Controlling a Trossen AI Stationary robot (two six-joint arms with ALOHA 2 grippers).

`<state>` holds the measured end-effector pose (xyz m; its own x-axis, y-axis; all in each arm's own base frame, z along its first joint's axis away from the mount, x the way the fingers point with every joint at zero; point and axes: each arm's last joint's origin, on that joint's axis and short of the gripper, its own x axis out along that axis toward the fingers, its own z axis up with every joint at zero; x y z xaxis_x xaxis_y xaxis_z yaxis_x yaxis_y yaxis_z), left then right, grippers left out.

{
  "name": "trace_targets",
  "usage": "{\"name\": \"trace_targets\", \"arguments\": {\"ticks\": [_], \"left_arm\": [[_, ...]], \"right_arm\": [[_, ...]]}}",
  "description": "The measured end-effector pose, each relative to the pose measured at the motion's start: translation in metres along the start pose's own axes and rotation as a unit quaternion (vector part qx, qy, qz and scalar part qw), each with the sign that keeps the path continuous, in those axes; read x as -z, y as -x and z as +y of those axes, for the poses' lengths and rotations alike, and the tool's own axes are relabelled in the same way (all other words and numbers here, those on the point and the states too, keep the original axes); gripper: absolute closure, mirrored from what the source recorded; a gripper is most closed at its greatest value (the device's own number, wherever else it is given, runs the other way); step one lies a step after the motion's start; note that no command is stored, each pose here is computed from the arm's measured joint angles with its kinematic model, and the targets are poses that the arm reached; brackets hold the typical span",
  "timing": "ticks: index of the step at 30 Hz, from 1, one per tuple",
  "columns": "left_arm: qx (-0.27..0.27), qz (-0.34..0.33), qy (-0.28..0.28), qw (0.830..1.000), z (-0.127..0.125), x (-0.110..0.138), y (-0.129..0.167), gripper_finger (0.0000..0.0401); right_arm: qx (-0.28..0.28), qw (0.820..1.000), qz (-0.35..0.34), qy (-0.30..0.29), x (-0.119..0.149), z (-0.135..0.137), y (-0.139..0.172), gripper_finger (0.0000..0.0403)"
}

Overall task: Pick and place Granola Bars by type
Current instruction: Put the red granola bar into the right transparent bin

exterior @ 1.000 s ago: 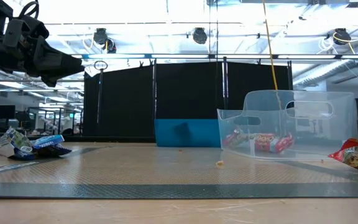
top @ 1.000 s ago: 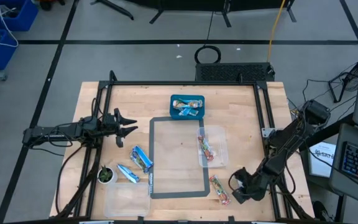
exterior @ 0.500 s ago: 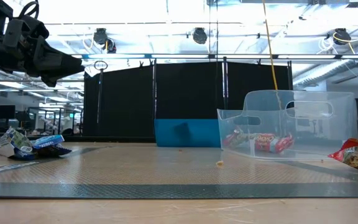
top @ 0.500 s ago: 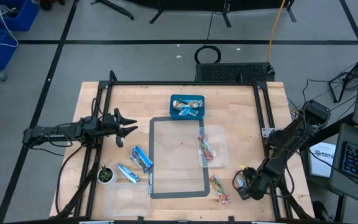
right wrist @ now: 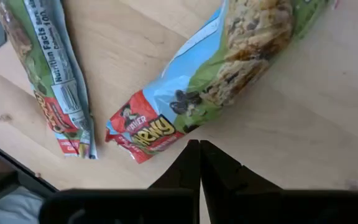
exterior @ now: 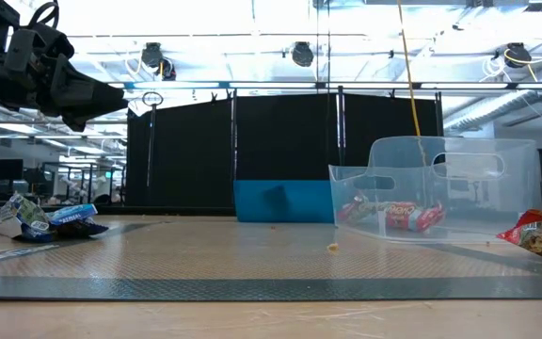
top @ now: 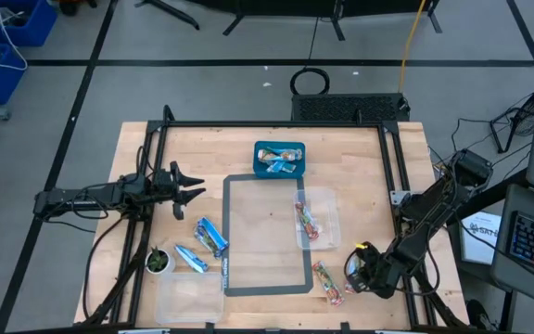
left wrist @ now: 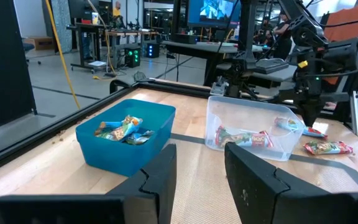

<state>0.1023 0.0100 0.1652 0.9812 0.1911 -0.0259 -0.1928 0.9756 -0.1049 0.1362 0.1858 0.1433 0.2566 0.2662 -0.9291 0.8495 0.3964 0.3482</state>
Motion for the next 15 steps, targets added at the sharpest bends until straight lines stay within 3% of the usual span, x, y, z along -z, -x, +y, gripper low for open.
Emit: {"name": "trace_targets", "arguments": {"ticks": [7,15], "left_arm": [[0.0,0.0,0.0,1.0,0.0,0.0,0.0,0.0263],[0.0,0.0,0.0,1.0,0.0,0.0,0.0,0.0263]], "right_arm": [[-0.012,1.0,0.005,0.027,0.0023,0.0016,0.0,0.0358],[-0.026,1.0,0.013,-0.003,0.0069,0.0006,-0.0008,0.0236]]}}
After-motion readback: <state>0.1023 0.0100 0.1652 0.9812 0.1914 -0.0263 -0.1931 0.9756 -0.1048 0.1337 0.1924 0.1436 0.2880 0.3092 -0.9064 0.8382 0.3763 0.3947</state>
